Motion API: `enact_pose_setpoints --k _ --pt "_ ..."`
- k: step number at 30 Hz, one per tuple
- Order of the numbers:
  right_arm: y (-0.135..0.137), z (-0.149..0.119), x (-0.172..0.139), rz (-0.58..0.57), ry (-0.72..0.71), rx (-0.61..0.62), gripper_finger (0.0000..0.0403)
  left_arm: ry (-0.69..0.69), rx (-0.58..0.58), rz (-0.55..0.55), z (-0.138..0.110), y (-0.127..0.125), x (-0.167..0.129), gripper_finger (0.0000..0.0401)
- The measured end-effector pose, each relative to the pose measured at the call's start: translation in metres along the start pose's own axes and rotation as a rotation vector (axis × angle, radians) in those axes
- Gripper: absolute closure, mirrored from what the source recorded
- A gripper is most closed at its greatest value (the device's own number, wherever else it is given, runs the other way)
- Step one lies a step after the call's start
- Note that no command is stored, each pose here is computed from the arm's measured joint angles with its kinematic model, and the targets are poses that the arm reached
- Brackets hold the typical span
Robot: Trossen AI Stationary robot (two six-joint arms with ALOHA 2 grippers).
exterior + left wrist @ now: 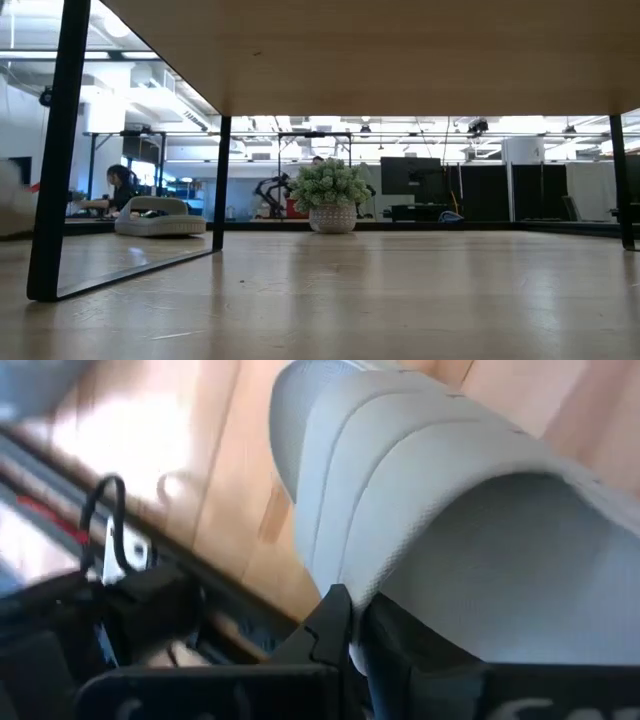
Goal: Pick and place slides into the shelf
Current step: Put the white slipper under the shelf
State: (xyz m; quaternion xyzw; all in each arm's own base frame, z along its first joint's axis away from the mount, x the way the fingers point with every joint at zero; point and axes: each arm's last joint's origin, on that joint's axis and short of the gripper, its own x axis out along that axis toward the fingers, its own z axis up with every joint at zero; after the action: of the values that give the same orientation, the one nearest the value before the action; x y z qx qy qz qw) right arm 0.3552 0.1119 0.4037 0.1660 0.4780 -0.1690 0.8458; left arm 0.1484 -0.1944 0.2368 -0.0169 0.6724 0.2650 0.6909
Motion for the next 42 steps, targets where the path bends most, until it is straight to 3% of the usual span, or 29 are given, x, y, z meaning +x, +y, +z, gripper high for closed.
enact_pose_setpoints --k 8,14,17,20,23,28,33,42 --pt "0.006 0.006 -0.001 0.073 -0.049 -0.033 0.0319 -0.265 -0.009 -0.283 -0.006 0.061 -0.069 0.0400" --pt "0.014 0.014 -0.002 0.170 -0.123 -0.084 0.0319 -0.632 -0.006 -0.426 -0.010 0.099 -0.112 0.0401" --pt "0.023 0.025 -0.006 0.318 -0.202 -0.091 0.0319 -0.745 0.091 -0.407 -0.008 0.105 -0.122 0.0401" --pt "0.029 0.039 -0.012 0.453 -0.302 -0.066 0.0319 -0.813 0.244 -0.295 -0.005 0.095 -0.121 0.0401" --pt "0.028 0.051 -0.015 0.531 -0.366 -0.028 0.0319 -0.871 0.291 -0.184 0.001 0.084 -0.118 0.0401" --pt "0.020 0.062 -0.014 0.557 -0.379 0.040 0.0303 -0.960 0.304 -0.082 0.007 0.072 -0.123 0.0401" --pt "0.020 0.066 -0.009 0.576 -0.388 0.054 0.0259 -1.008 0.258 -0.052 0.016 0.078 -0.132 0.0401" --pt "0.025 0.067 0.005 0.590 -0.363 0.045 0.0203 -1.096 0.296 -0.041 0.033 0.079 -0.148 0.0401"
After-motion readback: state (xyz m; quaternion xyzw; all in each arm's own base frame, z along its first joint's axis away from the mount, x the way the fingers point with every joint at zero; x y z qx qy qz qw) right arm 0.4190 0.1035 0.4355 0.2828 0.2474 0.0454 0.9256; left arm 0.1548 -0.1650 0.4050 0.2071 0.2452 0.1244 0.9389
